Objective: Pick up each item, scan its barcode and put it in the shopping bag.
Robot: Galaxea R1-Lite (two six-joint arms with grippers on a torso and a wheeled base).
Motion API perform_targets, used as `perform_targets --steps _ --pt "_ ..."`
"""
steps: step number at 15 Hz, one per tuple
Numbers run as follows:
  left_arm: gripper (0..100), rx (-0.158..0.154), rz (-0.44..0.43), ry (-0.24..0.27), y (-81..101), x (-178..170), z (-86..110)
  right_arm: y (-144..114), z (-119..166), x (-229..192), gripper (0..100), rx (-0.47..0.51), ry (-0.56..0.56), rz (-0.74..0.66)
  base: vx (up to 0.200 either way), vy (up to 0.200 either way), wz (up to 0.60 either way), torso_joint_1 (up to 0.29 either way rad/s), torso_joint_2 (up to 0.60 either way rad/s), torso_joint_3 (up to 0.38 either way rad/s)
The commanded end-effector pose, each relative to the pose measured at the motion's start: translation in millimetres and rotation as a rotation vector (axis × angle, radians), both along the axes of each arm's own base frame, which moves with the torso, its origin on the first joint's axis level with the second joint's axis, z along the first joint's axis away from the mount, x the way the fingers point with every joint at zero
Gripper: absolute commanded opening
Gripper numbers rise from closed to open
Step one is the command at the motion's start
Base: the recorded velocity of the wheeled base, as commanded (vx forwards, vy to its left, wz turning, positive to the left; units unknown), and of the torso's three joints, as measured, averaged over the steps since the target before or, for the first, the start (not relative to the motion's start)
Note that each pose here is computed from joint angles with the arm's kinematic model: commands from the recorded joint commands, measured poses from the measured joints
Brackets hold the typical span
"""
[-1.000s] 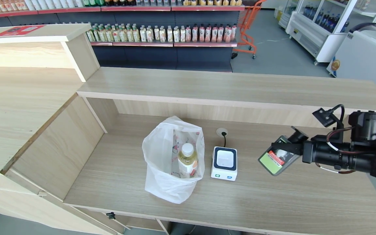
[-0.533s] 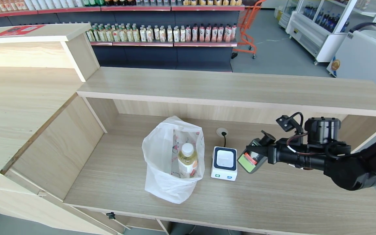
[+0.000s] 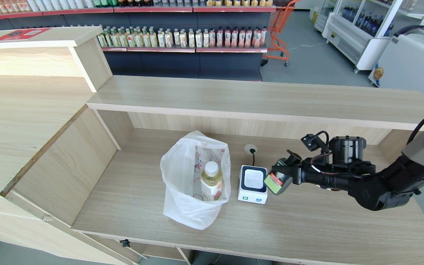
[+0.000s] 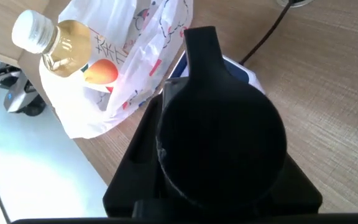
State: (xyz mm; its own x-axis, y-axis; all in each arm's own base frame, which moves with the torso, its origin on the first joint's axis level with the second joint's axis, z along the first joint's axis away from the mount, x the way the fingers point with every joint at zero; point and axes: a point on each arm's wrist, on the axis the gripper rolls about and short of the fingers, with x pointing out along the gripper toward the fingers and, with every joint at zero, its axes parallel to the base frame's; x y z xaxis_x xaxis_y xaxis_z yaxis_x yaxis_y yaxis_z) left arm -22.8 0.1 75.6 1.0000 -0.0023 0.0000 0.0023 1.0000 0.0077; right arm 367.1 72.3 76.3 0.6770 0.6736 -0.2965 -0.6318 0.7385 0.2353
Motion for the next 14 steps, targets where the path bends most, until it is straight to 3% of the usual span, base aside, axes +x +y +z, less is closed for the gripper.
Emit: perform_targets --steps 1,14 --pt "100 0.000 0.001 0.000 0.0 0.0 -0.1 7.9 -7.6 8.1 0 0.007 0.005 0.015 0.000 0.000 0.00 0.000 0.00 0.000" --pt "100 0.000 0.001 0.000 0.0 0.0 -0.1 51.5 -29.6 34.6 0 -0.007 -0.018 0.059 0.000 0.000 0.00 0.000 0.00 0.000"
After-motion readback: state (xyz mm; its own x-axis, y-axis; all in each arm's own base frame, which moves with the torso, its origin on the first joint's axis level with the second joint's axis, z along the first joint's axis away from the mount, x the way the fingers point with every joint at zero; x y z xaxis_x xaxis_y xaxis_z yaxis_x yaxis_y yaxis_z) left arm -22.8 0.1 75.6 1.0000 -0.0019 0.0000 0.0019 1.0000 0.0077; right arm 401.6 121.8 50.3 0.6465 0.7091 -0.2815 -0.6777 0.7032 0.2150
